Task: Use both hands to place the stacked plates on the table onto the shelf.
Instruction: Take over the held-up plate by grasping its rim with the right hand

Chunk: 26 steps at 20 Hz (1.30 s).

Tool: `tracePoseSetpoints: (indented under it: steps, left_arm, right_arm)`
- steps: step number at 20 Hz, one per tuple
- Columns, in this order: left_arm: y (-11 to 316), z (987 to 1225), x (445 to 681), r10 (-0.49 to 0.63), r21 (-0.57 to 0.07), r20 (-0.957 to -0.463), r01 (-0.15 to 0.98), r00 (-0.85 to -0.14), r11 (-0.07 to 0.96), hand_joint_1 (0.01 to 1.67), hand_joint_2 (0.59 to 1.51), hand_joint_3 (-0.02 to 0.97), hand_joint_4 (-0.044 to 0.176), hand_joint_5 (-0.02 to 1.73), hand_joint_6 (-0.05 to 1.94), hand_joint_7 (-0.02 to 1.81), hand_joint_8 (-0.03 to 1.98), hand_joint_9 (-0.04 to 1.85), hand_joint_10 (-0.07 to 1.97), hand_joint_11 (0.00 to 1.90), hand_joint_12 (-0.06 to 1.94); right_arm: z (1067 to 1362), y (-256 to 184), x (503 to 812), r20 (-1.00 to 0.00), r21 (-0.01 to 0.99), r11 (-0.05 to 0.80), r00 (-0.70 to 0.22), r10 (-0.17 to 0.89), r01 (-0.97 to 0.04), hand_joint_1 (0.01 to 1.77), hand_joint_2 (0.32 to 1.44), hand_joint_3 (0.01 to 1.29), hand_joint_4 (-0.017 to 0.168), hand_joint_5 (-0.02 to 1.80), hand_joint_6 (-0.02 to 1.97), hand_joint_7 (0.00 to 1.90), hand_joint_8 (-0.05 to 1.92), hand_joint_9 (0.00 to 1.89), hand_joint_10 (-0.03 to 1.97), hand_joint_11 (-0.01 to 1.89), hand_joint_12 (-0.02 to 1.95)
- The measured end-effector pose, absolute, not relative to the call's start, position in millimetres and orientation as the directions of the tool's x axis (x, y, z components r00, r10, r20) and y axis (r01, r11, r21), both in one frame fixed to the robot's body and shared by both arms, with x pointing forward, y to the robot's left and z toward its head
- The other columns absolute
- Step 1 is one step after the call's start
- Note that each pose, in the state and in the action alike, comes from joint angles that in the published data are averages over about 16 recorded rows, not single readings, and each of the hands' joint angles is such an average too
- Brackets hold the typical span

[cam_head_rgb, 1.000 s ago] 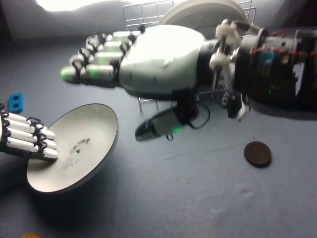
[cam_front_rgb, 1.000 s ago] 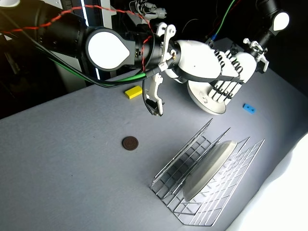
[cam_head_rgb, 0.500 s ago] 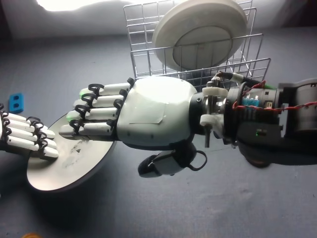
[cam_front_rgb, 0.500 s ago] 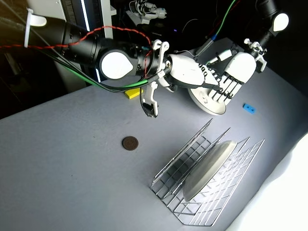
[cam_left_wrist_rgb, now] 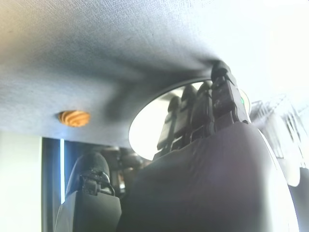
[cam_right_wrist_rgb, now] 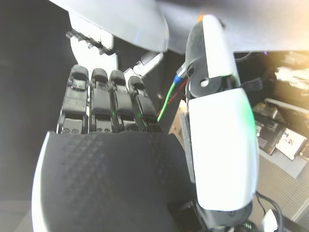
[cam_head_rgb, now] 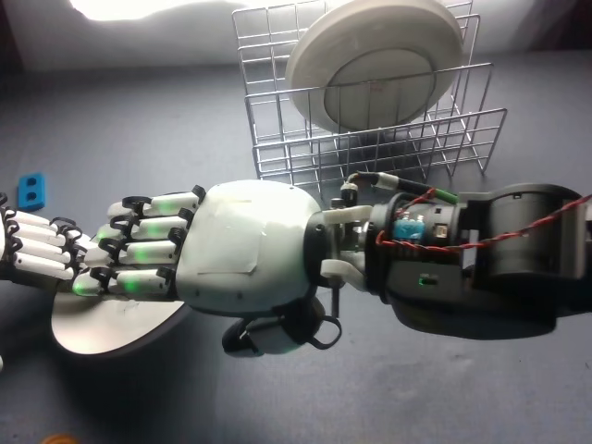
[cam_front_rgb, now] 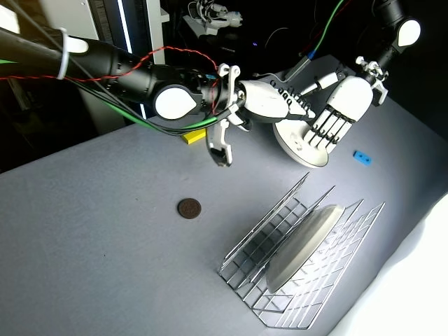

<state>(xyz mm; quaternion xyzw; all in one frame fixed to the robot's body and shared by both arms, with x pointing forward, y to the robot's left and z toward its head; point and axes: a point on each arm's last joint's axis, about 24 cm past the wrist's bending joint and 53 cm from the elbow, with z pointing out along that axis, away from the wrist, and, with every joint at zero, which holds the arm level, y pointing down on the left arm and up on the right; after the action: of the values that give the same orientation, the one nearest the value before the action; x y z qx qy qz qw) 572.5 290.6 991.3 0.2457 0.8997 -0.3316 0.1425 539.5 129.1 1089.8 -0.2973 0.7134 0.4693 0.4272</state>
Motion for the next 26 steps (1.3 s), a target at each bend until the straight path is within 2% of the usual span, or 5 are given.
tracePoseSetpoints:
  steps: [8,14,18,23,26]
  left_arm:
    - [290.5,991.2,572.6,0.343,-0.530,-0.417,0.532,-0.842,0.661,0.02,1.133,0.003,-0.005,0.01,0.01,0.02,0.00,-0.03,-0.05,0.02,-0.01]
    - [290.2,991.0,572.8,0.342,-0.530,-0.417,0.531,-0.842,0.661,0.02,1.134,0.003,-0.005,0.01,0.01,0.02,0.00,-0.03,-0.05,0.02,-0.02]
    - [290.2,990.8,573.1,0.341,-0.531,-0.417,0.531,-0.842,0.661,0.02,1.131,0.003,-0.005,0.01,0.01,0.02,-0.01,-0.03,-0.05,0.02,-0.02]
    - [290.0,990.6,573.6,0.342,-0.531,-0.417,0.531,-0.842,0.661,0.02,1.128,0.003,-0.005,0.01,0.01,0.02,-0.01,-0.03,-0.05,0.03,-0.02]
    - [289.6,991.1,574.4,0.344,-0.529,-0.419,0.534,-0.840,0.660,0.02,1.127,0.003,-0.006,0.00,0.01,0.02,-0.01,-0.03,-0.05,0.03,-0.02]
  right_arm:
    - [1073.2,146.7,555.0,-0.891,0.411,0.396,-0.453,-0.013,-0.821,1.08,1.08,0.01,0.002,0.02,0.04,0.02,0.00,0.02,0.02,0.01,0.00]
    - [1063.2,156.0,569.9,-0.890,0.417,0.414,-0.455,0.006,-0.809,1.11,1.08,0.01,0.002,0.10,0.04,0.11,0.00,0.11,0.05,0.03,0.41]
    - [1060.3,160.6,577.2,-0.888,0.426,0.422,-0.459,0.024,-0.801,1.11,1.08,0.01,0.001,0.27,0.05,0.29,0.01,0.29,0.07,0.13,0.73]
    - [1060.6,164.8,581.9,-0.889,0.430,0.421,-0.456,0.045,-0.798,1.11,1.07,0.01,-0.003,0.52,0.15,0.58,0.06,0.61,0.09,0.38,1.08]
    - [1061.9,166.1,583.3,-0.891,0.430,0.419,-0.450,0.055,-0.800,1.09,1.05,0.01,-0.005,0.68,0.24,0.77,0.12,0.83,0.10,0.57,1.17]
